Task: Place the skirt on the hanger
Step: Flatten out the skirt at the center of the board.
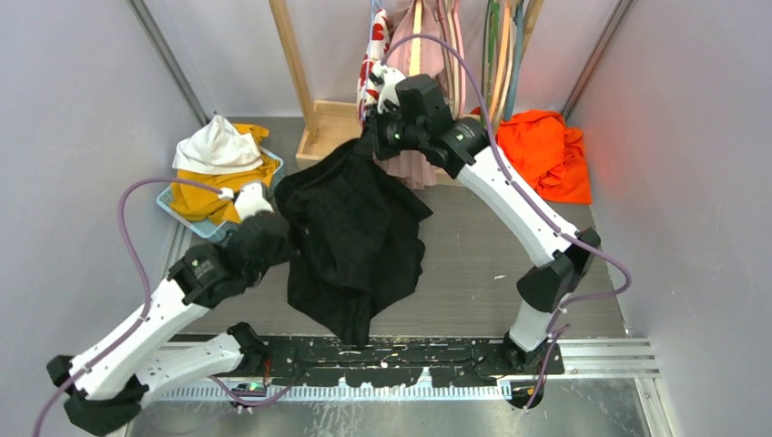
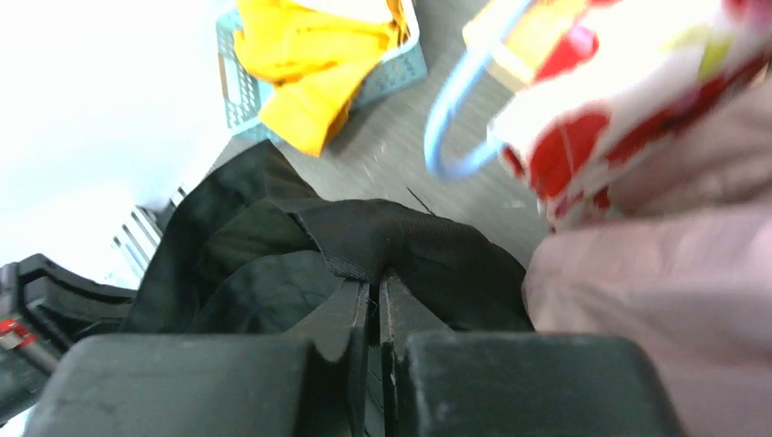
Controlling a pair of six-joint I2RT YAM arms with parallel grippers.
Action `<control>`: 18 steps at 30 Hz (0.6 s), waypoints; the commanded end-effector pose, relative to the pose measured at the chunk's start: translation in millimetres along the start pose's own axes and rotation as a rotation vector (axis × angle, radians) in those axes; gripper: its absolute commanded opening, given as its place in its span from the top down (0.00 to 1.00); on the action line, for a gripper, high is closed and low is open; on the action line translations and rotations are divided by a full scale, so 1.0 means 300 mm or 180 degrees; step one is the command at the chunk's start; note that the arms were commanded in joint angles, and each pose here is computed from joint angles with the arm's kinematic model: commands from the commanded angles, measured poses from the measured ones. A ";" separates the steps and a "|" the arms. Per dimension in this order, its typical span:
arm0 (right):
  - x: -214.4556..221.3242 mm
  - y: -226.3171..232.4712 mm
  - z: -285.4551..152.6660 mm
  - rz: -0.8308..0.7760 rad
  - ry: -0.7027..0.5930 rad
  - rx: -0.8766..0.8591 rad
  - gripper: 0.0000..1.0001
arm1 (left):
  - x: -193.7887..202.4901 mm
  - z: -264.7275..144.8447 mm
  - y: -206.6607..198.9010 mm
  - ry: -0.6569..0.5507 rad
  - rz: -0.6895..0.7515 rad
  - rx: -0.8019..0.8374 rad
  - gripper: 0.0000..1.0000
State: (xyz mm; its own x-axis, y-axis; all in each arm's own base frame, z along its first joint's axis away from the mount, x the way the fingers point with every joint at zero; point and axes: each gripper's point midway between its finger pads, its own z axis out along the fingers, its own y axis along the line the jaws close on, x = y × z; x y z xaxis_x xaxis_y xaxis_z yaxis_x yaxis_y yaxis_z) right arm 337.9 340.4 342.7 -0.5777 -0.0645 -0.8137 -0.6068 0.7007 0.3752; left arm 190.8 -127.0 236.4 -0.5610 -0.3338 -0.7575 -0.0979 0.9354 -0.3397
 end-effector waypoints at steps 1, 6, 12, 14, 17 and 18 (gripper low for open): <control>-0.307 0.113 -0.071 -0.0062 -0.0807 -0.0357 0.99 | -0.253 -0.024 -0.059 -0.0356 0.0156 0.0360 0.91; -0.426 0.173 -0.123 -0.0021 -0.1116 -0.0520 0.99 | -0.522 -0.112 -0.145 -0.0770 0.0077 0.0626 0.92; -0.282 0.132 -0.161 0.0116 -0.1107 -0.0495 0.99 | -0.580 -0.213 -0.203 -0.0946 0.0110 0.1005 0.92; -0.173 0.093 -0.151 0.0220 -0.1022 -0.0449 0.99 | -0.499 -0.170 -0.214 -0.0751 0.0113 0.1144 0.92; 0.027 0.016 -0.130 0.0366 -0.0852 -0.0342 0.99 | -0.296 -0.065 -0.220 -0.0249 0.0090 0.1370 0.92; 0.106 -0.014 -0.121 0.0406 -0.0768 -0.0284 0.99 | -0.220 -0.030 -0.220 -0.0084 0.0058 0.1442 0.92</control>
State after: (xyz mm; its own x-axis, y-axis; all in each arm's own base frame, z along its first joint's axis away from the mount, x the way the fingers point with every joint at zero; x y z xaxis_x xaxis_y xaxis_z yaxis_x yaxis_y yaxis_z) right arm 317.4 321.8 359.5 -0.5263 0.1263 -0.8409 -0.6030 0.6418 0.4738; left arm 234.0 -126.1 383.6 -0.3648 -0.3808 -0.8497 0.1980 0.8600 -0.4704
